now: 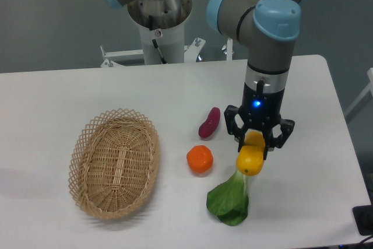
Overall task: Place the mango in the basket
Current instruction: 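Lift the held yellow mango up from beside the bok choy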
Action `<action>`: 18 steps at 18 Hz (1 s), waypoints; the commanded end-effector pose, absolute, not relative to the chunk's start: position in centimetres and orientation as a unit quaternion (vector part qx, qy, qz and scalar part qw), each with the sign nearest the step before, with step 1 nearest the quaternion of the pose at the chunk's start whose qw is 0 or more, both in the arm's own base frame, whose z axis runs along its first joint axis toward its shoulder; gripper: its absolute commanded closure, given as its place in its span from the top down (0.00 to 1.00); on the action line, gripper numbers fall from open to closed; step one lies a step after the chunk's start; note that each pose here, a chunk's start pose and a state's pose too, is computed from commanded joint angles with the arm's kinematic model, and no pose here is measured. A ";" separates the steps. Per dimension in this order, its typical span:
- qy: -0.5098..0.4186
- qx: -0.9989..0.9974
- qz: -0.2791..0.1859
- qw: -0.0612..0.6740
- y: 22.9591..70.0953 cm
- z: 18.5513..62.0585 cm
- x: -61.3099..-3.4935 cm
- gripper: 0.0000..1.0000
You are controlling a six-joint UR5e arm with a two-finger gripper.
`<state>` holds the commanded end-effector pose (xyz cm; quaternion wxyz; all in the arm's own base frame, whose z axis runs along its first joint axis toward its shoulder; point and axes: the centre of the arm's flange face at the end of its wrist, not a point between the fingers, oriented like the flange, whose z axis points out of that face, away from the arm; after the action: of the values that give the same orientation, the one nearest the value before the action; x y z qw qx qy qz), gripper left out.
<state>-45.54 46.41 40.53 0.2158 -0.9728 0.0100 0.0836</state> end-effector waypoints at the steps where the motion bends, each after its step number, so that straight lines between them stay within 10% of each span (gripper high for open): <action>1: 0.010 -0.973 0.084 0.216 46.4 40.5 -45.5 0.47; 18: -0.042 -0.985 0.032 0.165 51.2 35.5 -32.9 0.47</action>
<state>-32.87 51.19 35.48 0.1647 -0.9849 -0.0422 0.0321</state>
